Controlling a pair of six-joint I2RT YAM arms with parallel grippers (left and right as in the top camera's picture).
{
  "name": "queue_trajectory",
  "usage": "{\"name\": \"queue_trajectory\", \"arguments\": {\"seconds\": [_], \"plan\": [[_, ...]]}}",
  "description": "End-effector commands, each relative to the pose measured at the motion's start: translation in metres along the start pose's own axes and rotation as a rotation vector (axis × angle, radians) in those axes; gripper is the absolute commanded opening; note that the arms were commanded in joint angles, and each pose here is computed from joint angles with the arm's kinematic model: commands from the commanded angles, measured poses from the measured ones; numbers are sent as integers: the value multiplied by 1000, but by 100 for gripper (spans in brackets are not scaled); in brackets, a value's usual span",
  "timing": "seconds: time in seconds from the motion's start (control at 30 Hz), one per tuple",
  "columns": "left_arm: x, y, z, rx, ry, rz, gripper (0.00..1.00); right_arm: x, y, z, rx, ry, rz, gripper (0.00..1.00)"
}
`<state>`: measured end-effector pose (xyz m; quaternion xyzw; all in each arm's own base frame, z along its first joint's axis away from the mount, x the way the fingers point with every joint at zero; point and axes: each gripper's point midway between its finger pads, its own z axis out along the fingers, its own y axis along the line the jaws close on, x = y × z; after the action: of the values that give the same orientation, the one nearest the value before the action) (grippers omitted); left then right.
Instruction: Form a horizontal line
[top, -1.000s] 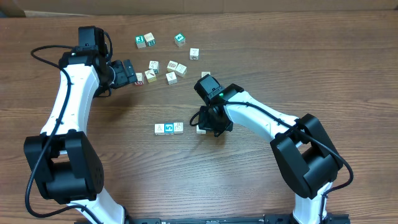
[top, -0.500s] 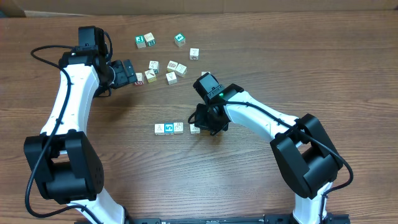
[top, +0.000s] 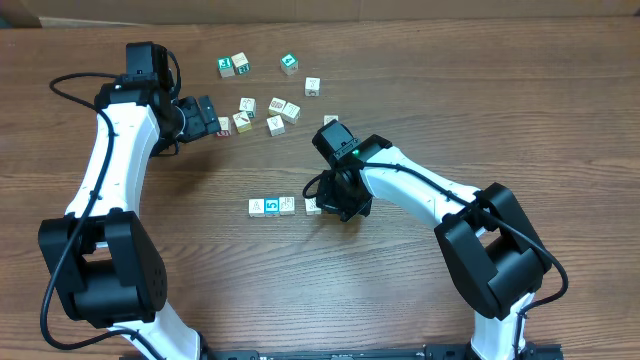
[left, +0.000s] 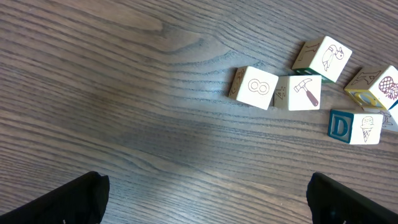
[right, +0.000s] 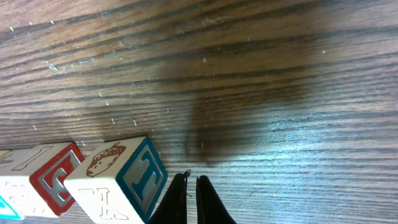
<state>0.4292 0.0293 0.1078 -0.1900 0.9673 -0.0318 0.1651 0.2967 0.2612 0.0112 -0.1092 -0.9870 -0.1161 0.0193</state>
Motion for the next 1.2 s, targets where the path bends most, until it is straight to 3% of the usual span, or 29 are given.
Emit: {"name": "queue_trajectory", "arguments": {"seconds": [0.0, 0.33, 0.63, 1.17], "plan": [[-1, -5, 1, -1, -5, 12, 100, 4, 2, 2, 0, 4, -4, 4], [-1, -5, 1, 0, -5, 12, 100, 8, 23, 4, -46, -23, -54, 4], [-1, -5, 1, -1, -5, 12, 100, -10, -1, 2, 84, -135, -55, 4], [-1, -5, 1, -1, -5, 11, 100, -14, 32, 2, -59, -138, -186, 4]]}}
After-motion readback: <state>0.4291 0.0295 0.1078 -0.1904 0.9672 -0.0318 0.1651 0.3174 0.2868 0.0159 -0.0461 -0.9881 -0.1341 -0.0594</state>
